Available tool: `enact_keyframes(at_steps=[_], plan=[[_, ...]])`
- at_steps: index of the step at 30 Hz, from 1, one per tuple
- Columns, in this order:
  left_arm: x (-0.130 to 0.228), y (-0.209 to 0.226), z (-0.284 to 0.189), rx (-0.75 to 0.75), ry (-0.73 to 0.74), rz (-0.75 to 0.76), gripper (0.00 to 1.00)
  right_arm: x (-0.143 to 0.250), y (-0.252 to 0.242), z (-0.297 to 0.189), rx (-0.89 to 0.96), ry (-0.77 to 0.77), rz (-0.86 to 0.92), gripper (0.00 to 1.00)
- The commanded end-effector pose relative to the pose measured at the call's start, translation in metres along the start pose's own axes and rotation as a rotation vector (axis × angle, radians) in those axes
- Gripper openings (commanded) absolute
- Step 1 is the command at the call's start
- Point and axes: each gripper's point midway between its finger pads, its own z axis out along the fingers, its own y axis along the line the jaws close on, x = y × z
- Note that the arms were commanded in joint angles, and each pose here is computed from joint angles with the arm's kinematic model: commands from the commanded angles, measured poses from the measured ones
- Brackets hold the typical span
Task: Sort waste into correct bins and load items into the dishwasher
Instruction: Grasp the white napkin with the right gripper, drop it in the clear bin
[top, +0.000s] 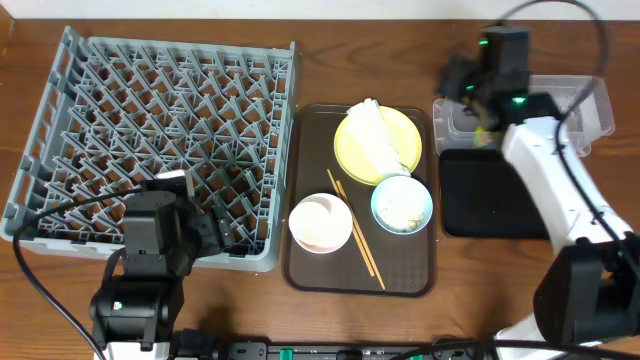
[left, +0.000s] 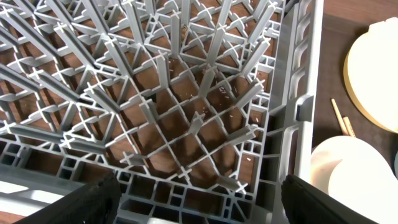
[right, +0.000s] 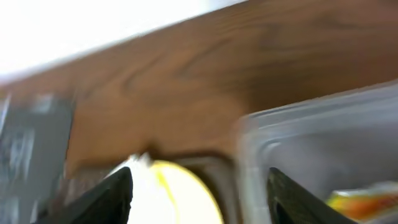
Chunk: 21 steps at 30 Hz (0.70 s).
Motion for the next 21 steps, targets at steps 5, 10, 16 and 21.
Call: enact_keyframes(at_steps=[5, 10, 16, 21], plan=[[-0.007, 0.001, -0.005, -0.006, -0.021, -0.005, 0.86, 0.081, 0.069, 0.025, -0.043, 0.159, -0.450, 0.71], [-0.003, 0.002, -0.005, -0.010, -0.004, -0.005, 0.86, 0.119, 0.067, 0.054, 0.000, 0.245, -0.488, 0.75], [-0.003, 0.002, -0.005, -0.011, -0.001, -0.005, 0.86, 0.149, 0.052, 0.082, 0.040, 0.325, -0.483, 0.73], [-0.003, 0.002, -0.005, -0.011, -0.001, -0.005, 0.86, 0.172, 0.042, 0.096, 0.062, 0.387, -0.477, 0.70]])
